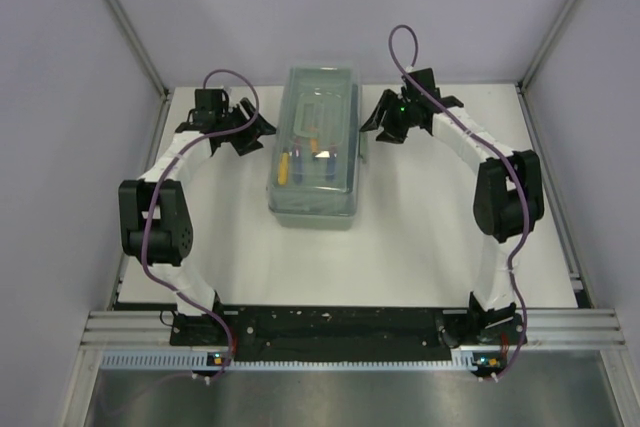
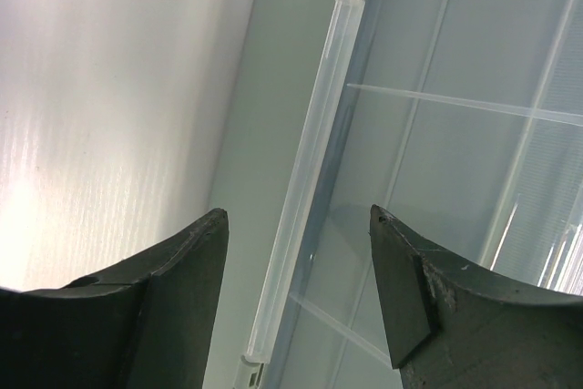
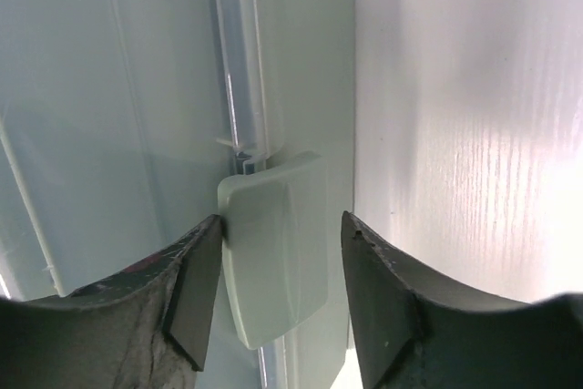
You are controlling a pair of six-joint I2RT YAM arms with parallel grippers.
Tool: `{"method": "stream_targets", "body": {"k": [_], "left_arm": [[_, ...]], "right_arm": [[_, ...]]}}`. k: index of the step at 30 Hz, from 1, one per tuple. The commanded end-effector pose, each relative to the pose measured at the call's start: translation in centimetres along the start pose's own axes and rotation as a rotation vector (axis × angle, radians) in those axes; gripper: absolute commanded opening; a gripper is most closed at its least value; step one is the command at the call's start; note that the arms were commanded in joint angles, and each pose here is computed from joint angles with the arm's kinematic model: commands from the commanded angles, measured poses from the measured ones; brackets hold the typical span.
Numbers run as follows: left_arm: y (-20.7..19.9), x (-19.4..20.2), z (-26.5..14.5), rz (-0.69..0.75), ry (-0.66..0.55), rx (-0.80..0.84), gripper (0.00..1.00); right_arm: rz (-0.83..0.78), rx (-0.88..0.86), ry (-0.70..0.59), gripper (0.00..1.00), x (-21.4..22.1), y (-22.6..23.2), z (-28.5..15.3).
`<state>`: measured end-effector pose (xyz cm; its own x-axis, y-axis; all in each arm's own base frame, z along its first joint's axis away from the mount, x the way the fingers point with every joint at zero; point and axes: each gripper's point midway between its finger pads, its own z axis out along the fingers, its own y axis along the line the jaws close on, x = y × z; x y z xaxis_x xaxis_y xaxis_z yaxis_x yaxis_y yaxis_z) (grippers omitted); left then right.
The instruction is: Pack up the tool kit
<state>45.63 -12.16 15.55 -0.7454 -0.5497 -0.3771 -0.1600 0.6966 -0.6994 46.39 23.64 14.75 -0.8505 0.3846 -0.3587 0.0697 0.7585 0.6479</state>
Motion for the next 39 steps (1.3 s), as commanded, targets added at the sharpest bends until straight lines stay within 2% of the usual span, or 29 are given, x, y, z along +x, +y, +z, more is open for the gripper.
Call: {"method": "stream_targets", "body": {"k": [1,8,13,17,19,22,24,27,30,34,39], "left_arm": [[-2.7,1.2,0.0,0.035,0.06,0.093,0.68],[-2.7,1.0,0.0,0.037,0.055,0.09,0.68],[-2.7,0.8,-0.1,0.047,0.052,0.087,0.68],[-2.8,0.7,0.0,0.051,0.051,0.083,0.68],[-2.7,0.7,0.1,0.05,0.051,0.081,0.68],[-2.4,0.8,0.3,0.053,0.054,0.075,0.68],[-2.1,0.7,0.5,0.056,0.05,0.066,0.68],[-1.4,0.2,1.1,0.089,0.029,0.033,0.67],[-0.4,-0.4,1.9,0.119,0.012,-0.006,0.67],[0.3,0.1,3.1,0.127,0.047,-0.007,0.67],[-1.1,1.4,4.0,0.198,0.103,0.094,0.66]], "right_arm": [[-0.065,0.013,-0.092,0.57,-2.1,1.1,-2.8],[-0.054,-0.006,-0.121,0.66,-3.1,1.8,-3.9],[-0.065,-0.093,-0.184,0.79,-4.4,3.4,-5.4],[-0.046,-0.085,-0.217,0.79,-5.4,3.0,-5.9],[-0.018,-0.052,-0.213,0.74,-5.4,1.3,-5.5],[-0.008,0.041,-0.198,0.6,-4.4,-1.7,-4.6],[-0.026,0.097,-0.185,0.41,-3.6,-3.6,-3.9],[-0.053,0.181,-0.152,0.24,-2.5,-6.0,-2.8],[-0.07,0.182,-0.09,0.09,-1.4,-6.8,-1.1],[-0.138,0.119,-0.01,0.01,0.3,-4.8,1.6],[-0.231,0.02,0.034,0.0,1.6,-0.5,3.6]]}}
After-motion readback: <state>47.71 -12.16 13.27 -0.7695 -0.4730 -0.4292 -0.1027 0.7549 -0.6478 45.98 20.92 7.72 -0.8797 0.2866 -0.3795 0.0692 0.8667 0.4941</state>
